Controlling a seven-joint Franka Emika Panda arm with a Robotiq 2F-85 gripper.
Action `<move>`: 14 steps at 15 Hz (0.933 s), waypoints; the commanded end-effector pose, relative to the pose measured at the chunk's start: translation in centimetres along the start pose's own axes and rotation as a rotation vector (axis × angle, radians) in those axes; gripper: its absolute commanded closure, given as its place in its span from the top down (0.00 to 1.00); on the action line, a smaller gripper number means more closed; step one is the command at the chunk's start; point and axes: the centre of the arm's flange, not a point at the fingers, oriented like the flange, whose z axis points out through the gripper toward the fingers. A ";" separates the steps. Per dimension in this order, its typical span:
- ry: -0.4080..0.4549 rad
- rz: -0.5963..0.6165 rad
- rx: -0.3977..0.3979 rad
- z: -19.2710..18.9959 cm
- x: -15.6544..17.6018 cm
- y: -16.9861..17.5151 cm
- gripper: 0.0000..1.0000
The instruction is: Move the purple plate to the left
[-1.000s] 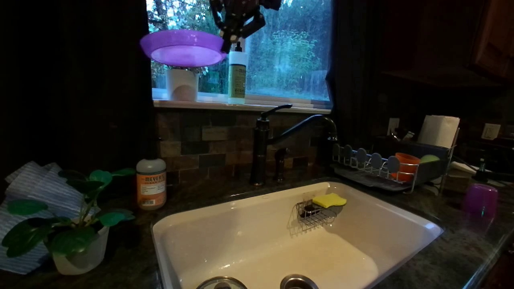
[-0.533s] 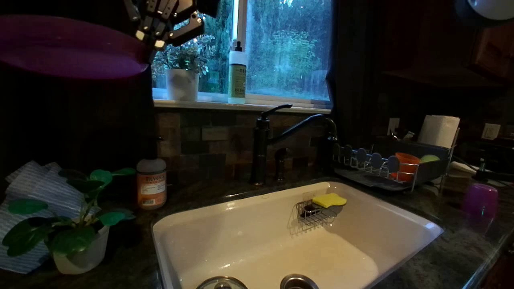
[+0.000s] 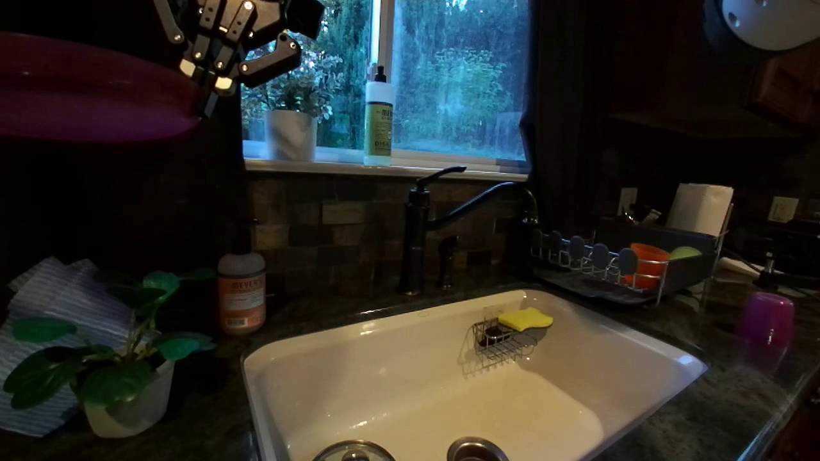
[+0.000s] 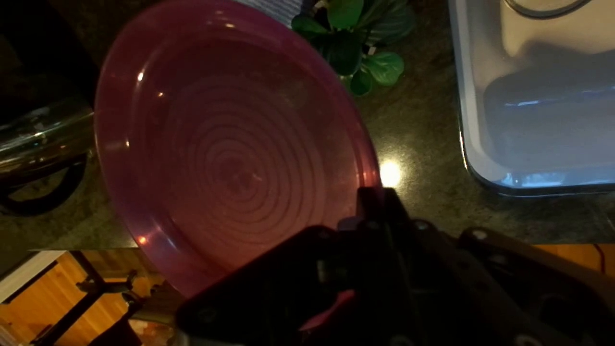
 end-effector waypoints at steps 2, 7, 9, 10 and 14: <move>0.028 -0.110 0.046 3.3 2.1 3.4 0.01; 0.093 -0.239 0.105 11.1 9.7 5.3 0.01; 0.092 -0.178 0.118 14.4 11.2 4.6 0.01; 0.079 -0.138 0.122 15.8 11.0 4.1 0.01; 0.039 -0.127 0.095 20.7 9.2 2.7 0.01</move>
